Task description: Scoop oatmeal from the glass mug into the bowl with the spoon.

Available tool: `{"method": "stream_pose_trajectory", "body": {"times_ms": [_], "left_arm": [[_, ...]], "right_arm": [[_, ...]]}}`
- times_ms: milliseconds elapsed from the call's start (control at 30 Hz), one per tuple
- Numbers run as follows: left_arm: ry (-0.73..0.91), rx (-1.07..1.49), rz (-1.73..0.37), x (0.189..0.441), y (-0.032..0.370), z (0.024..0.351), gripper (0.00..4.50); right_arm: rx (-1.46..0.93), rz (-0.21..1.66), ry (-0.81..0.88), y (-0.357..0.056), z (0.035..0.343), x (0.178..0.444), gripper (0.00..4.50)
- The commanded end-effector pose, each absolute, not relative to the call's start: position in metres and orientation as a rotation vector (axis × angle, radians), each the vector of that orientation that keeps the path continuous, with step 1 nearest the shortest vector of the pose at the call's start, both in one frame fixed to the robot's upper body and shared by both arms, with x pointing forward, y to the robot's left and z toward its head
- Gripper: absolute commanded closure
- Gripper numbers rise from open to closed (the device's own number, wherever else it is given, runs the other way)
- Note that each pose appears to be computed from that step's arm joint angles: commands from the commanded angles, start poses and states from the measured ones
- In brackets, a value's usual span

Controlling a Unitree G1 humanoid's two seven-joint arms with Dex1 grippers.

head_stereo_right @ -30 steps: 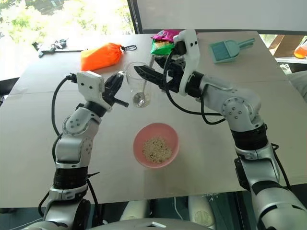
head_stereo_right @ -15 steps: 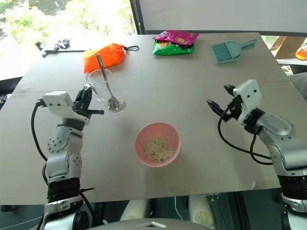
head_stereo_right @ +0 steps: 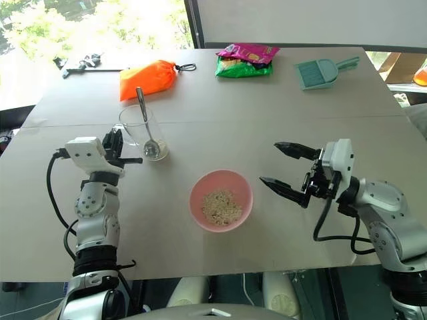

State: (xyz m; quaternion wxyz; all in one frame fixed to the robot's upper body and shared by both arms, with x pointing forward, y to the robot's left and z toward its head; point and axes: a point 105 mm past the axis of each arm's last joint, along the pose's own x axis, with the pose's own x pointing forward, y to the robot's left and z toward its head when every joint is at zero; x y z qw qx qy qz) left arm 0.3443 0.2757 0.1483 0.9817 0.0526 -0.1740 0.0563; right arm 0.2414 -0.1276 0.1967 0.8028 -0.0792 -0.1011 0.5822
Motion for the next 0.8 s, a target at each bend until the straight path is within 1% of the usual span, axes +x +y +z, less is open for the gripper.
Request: {"method": "stream_pose_trajectory", "body": {"times_ms": [33,267,400,467,500,533,633,700,767,800], "left_arm": [[-0.427,0.118,0.147,0.342,0.285,0.168,4.50],[-0.417,0.080,0.169,0.346,0.288,0.163,4.50],[-0.392,0.045,0.166,0.348,0.288,0.155,4.50],[-0.392,0.043,0.164,0.348,0.288,0.154,3.80],[-0.394,0.043,0.162,0.347,0.288,0.154,3.63],[-0.397,0.044,0.160,0.346,0.288,0.154,3.13],[-0.407,0.038,0.161,0.341,0.289,0.157,2.00],[-0.411,0.037,0.171,0.335,0.290,0.158,0.99],[-0.407,0.036,0.179,0.329,0.292,0.159,0.21],[-0.403,0.035,0.178,0.326,0.293,0.159,0.03]], "right_arm": [[-0.222,1.297,-0.262,-0.131,0.213,0.235,0.39],[-0.296,1.228,-0.288,-0.140,0.222,0.246,0.39],[-0.310,1.201,-0.277,-0.145,0.220,0.249,0.39],[-0.322,1.183,-0.270,-0.148,0.218,0.250,0.33],[-0.326,1.177,-0.266,-0.151,0.218,0.249,0.33],[-0.324,1.169,-0.263,-0.153,0.218,0.249,0.33],[-0.327,1.150,-0.248,-0.160,0.218,0.248,0.33],[-0.334,1.136,-0.239,-0.161,0.220,0.247,0.33],[-0.337,1.119,-0.234,-0.163,0.222,0.247,0.33],[-0.340,1.112,-0.230,-0.164,0.222,0.247,0.33]]}}
